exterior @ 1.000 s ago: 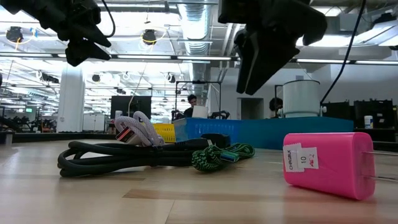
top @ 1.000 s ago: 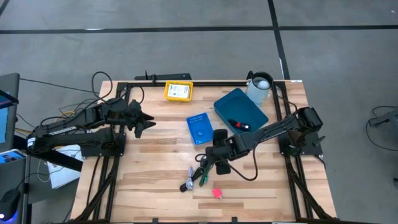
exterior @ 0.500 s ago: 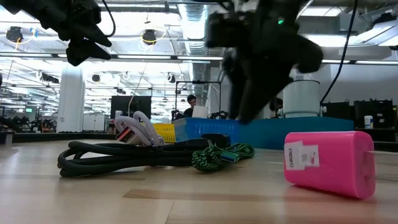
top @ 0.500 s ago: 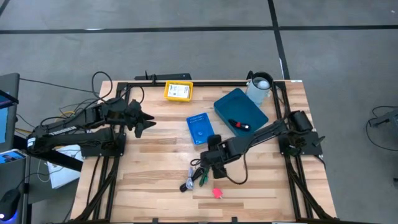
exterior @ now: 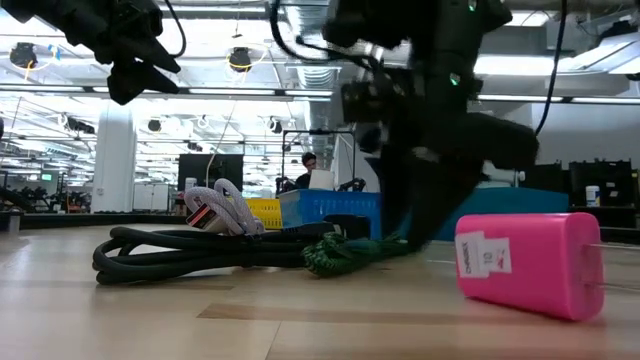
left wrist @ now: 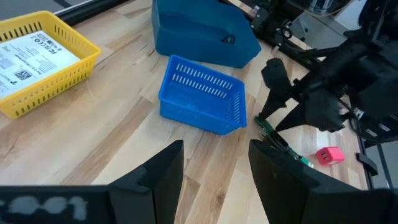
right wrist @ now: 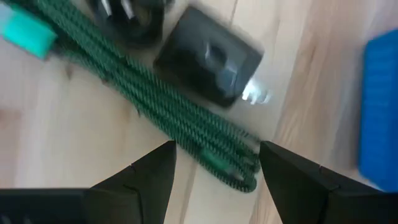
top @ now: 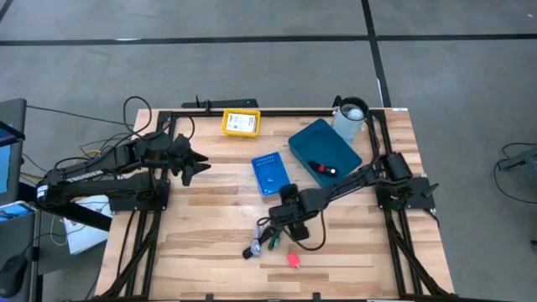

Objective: Pick and place items into bin
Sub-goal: Put the green charger cable into the dark blue bin

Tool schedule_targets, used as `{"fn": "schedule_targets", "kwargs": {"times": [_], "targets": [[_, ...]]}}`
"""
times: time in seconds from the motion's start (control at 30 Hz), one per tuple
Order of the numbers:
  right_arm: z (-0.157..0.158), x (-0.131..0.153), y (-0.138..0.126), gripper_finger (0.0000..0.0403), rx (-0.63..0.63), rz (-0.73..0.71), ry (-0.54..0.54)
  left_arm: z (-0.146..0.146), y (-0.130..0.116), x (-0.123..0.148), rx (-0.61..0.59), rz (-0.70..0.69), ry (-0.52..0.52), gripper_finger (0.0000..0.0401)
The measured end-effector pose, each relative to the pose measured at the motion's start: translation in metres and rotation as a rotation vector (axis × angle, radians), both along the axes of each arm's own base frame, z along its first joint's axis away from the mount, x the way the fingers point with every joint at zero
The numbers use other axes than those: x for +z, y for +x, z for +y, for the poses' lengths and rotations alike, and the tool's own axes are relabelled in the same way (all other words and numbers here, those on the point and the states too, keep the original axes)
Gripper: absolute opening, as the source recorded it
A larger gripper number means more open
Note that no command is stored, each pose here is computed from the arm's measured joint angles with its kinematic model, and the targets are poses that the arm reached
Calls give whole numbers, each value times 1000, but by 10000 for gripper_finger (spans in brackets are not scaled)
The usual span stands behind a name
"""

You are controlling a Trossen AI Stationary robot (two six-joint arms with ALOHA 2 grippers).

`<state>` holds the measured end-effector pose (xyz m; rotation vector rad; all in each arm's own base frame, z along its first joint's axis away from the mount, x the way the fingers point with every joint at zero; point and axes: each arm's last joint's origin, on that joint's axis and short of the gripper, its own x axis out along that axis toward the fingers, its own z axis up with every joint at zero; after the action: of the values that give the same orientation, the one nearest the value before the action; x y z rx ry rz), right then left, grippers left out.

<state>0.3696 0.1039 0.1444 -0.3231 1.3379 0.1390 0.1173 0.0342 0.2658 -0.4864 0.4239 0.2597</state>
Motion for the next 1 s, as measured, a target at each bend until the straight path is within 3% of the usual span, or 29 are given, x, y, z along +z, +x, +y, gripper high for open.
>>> {"fn": "schedule_targets", "kwargs": {"times": [0.33,0.77,1.0], "targets": [[-9,-5,1,208,-17,39,34,0,0,0,-1,1,0,171],[-9,-6,-8,37,-30,150,89,0,0,0,-1,1,0,171],[-1,-6,-19,9,-15,231,67,0,0,0,-2,1,1,171]]}}
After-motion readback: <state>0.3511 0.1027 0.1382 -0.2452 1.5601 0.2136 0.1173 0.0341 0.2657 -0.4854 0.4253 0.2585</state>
